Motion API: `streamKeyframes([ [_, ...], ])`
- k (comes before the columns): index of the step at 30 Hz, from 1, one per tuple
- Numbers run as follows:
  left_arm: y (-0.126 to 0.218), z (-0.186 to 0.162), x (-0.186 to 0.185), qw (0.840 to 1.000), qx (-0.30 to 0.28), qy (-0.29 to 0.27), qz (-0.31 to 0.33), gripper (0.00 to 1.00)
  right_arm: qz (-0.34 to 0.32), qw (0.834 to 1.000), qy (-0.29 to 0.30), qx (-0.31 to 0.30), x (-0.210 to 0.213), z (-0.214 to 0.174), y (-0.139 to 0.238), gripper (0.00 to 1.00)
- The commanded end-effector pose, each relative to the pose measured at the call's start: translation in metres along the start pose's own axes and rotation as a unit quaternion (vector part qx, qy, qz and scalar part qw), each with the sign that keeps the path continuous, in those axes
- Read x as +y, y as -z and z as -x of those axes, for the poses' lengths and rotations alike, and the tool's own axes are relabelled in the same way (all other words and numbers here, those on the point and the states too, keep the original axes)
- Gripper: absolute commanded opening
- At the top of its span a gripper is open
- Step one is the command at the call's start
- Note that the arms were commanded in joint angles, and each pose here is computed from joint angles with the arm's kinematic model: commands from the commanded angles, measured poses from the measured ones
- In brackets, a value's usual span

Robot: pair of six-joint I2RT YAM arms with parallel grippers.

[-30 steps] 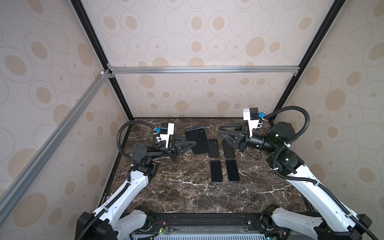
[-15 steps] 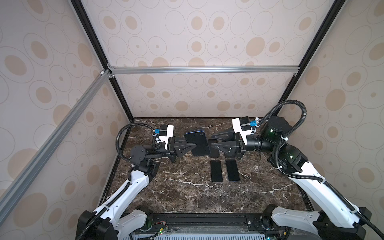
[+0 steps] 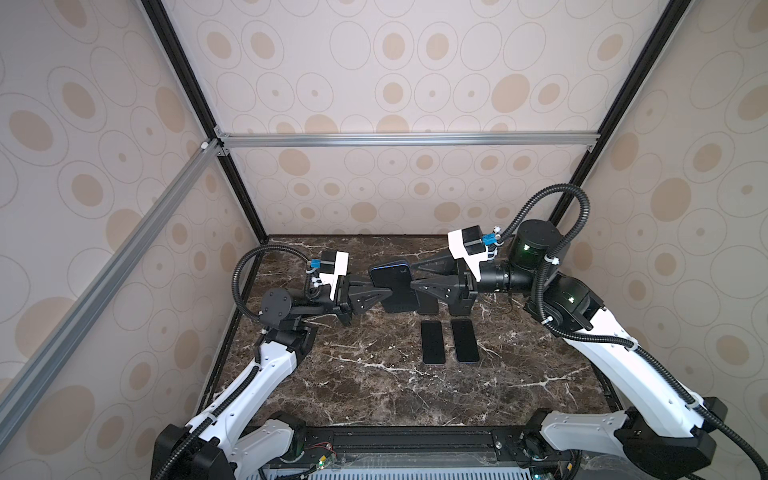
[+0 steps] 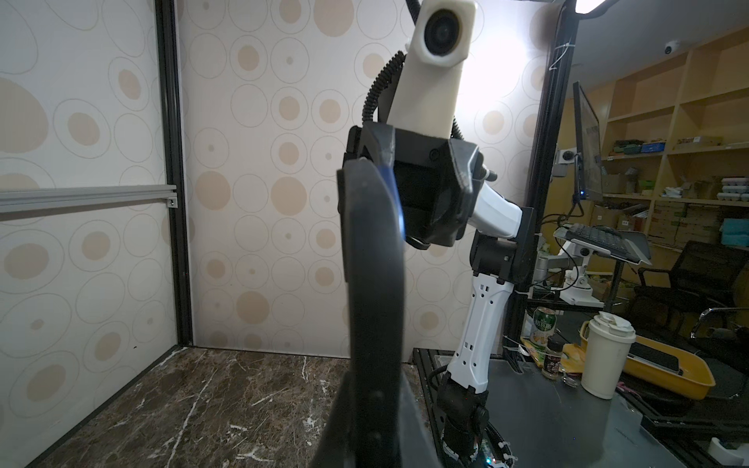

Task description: Take the phone out of the phone case

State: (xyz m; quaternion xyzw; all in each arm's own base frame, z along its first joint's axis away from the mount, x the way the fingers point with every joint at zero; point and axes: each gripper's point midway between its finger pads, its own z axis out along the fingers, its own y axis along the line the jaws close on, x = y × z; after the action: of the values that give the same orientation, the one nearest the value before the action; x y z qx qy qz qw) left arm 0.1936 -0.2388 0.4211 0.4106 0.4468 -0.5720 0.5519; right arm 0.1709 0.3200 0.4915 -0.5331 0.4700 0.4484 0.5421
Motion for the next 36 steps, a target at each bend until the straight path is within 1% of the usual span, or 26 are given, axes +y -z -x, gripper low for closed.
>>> streamKeyframes([
  [1,-0.001,0.025,-0.015,0.998,-0.017,-0.055,-0.013,0.0,0.02,1.0,0.014,-0.005,0.009,0.008,-0.002,0.37],
  [7,-0.001,0.026,-0.017,0.998,-0.016,-0.058,-0.017,0.0,0.016,1.0,0.003,0.011,0.004,-0.003,-0.008,0.37],
  [12,-0.001,0.026,-0.019,0.998,-0.016,-0.058,-0.021,0.0,-0.003,1.0,0.002,0.019,-0.003,-0.008,-0.01,0.37],
  [17,0.0,0.025,-0.019,0.998,-0.014,-0.059,-0.018,0.0,-0.002,1.0,0.008,0.005,0.001,-0.002,-0.007,0.37],
  [21,0.0,0.025,-0.019,0.998,-0.013,-0.06,-0.016,0.0,-0.02,0.999,0.029,-0.029,0.003,0.01,0.002,0.37],
  [25,-0.001,0.026,-0.021,0.998,-0.013,-0.061,-0.02,0.0,-0.036,0.998,0.036,-0.03,0.002,0.012,0.007,0.41],
  [30,-0.001,0.025,-0.022,0.998,-0.013,-0.061,-0.024,0.0,-0.035,0.999,0.03,-0.02,-0.001,0.007,0.003,0.44],
  [36,-0.001,0.024,-0.023,0.998,-0.012,-0.061,-0.024,0.0,-0.019,1.0,0.018,-0.011,0.0,0.002,-0.001,0.43],
])
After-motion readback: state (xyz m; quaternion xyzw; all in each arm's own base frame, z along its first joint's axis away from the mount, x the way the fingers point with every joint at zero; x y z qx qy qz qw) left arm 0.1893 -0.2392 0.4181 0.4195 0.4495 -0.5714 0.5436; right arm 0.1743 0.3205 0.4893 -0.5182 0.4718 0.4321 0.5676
